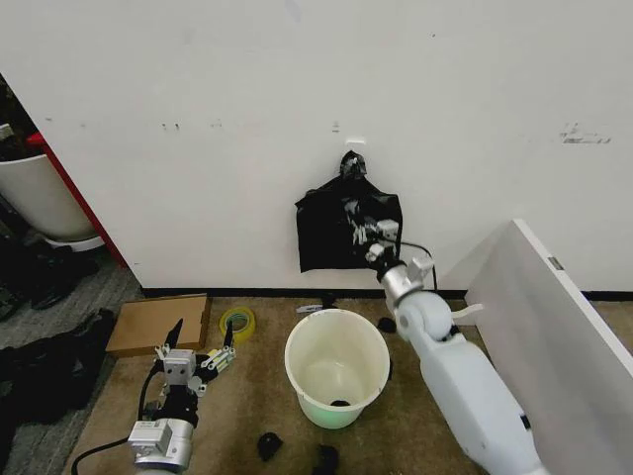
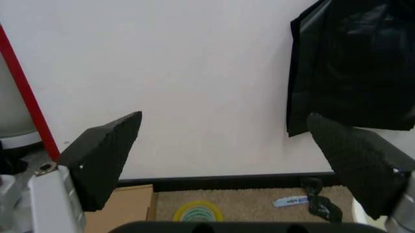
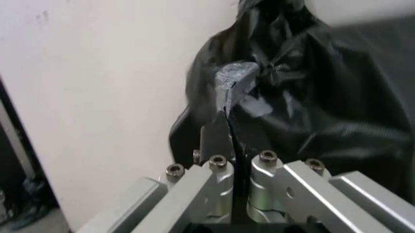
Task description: Place the garbage bag over the trash bin.
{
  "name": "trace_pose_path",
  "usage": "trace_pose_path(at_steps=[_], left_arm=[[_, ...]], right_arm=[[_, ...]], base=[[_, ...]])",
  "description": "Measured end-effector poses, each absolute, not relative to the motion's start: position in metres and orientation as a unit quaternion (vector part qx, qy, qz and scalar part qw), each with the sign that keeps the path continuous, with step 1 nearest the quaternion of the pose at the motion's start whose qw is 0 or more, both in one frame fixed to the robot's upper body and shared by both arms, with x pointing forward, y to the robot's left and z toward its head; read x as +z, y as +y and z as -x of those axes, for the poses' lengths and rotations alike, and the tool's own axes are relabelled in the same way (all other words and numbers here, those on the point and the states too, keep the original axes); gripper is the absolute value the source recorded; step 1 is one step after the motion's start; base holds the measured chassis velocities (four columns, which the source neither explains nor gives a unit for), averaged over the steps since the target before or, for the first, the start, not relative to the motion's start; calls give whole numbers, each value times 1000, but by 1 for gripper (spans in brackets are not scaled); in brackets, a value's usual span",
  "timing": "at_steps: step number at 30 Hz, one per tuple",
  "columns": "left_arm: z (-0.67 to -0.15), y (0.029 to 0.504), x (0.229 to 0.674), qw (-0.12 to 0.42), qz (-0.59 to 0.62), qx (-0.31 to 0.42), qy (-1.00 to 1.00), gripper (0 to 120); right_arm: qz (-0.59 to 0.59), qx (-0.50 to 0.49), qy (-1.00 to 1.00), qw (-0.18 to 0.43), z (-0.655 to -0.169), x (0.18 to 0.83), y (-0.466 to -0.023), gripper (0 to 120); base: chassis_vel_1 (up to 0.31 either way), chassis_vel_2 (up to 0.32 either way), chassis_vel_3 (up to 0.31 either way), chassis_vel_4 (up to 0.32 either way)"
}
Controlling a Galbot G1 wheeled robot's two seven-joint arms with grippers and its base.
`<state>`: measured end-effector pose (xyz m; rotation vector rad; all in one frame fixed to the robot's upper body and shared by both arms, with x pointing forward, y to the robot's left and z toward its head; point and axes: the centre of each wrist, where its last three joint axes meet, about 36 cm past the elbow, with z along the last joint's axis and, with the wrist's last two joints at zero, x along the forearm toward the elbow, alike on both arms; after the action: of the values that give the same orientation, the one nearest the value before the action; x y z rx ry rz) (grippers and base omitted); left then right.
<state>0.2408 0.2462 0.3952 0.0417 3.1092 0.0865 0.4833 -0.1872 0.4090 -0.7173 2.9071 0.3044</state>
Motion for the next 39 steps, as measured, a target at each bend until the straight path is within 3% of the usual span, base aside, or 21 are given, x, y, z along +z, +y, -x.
trace_pose_path(at_steps=[13,26,39], left_arm=[[-242,245,395,17,-14,27,999,100],[-242,245,396,20,-16,27,999,100],[-242,245,396,21,-17,27,999,100]], right_arm=[[260,53,961,74,-408,400,-193,0],[292,20,955,39,-326,372,-191,0],[320,-1,947,29,-288,357,-182,0]], base=[[0,0,0,0],[0,0,0,0],[0,0,0,0]])
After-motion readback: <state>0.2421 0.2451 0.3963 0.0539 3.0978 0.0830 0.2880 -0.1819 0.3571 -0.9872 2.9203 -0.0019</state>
